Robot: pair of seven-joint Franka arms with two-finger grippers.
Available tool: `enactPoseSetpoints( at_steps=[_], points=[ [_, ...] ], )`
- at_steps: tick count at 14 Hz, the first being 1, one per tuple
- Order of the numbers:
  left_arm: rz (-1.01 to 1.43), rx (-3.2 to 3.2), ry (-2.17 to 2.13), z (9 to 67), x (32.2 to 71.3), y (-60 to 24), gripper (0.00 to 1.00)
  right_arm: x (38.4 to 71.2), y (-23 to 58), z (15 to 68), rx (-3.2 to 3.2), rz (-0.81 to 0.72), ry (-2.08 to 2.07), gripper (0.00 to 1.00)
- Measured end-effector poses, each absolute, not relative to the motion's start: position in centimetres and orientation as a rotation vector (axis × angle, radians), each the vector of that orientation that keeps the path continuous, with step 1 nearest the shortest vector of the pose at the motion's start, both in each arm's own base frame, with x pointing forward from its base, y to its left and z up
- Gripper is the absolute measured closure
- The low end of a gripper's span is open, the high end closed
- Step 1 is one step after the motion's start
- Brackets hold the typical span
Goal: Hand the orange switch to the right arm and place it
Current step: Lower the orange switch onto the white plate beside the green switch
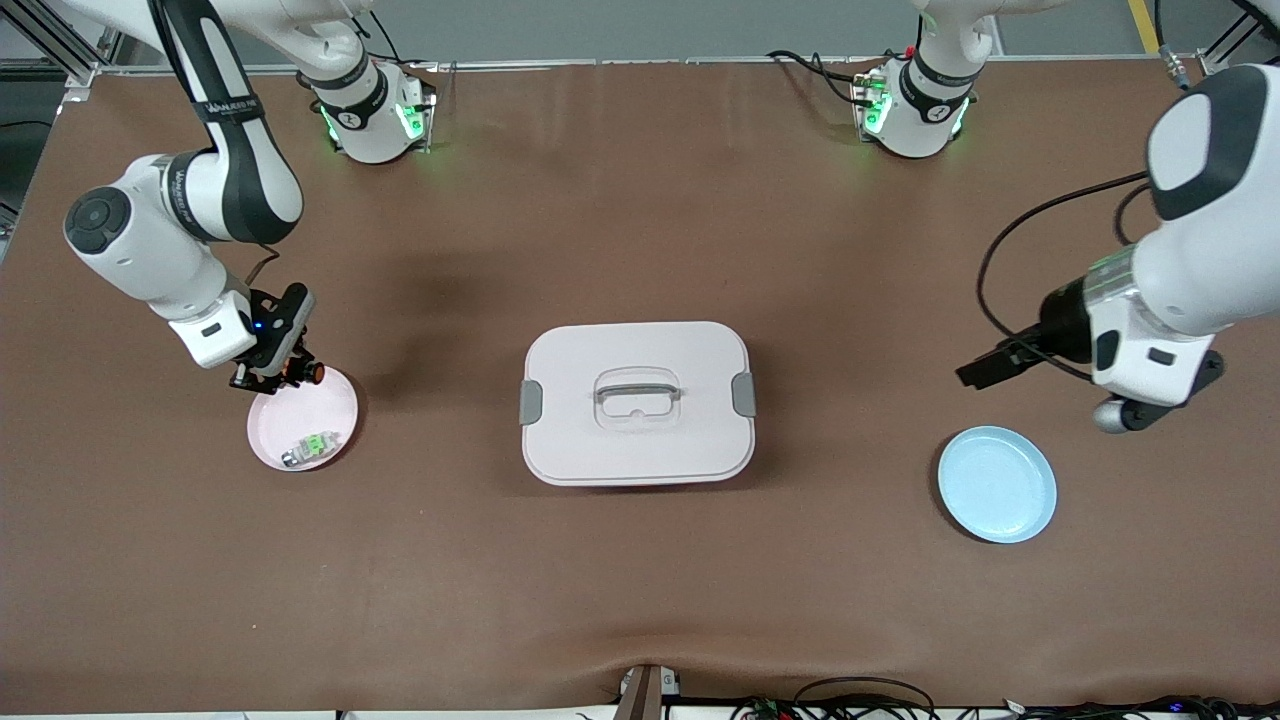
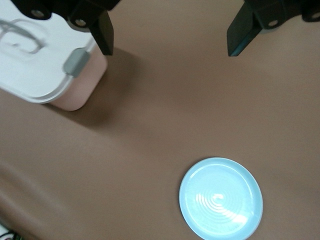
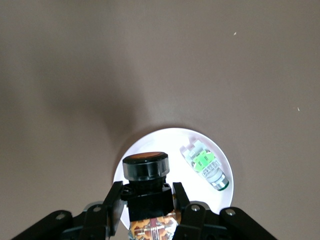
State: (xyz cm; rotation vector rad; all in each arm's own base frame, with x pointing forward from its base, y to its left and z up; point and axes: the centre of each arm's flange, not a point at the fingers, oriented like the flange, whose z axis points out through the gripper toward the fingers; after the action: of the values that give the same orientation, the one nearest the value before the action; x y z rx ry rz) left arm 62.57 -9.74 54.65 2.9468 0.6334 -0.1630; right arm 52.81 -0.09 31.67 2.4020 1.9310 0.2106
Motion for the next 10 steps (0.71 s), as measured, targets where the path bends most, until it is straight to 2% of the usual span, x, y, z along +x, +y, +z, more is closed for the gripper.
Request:
enactPoseSetpoints(
  at_steps=[7, 10],
  points=[
    [-0.172, 3.037, 0.185, 57.7, 59.0, 0.4, 0.0, 52.8, -5.4, 25.1, 2.301, 0.22, 1.921, 0.55],
    [-0.16, 3.059, 0.141, 58.2, 56.3, 1.1, 0.0, 52.9, -5.5, 23.2, 2.291, 0.219, 1.914, 0.55]
  ],
)
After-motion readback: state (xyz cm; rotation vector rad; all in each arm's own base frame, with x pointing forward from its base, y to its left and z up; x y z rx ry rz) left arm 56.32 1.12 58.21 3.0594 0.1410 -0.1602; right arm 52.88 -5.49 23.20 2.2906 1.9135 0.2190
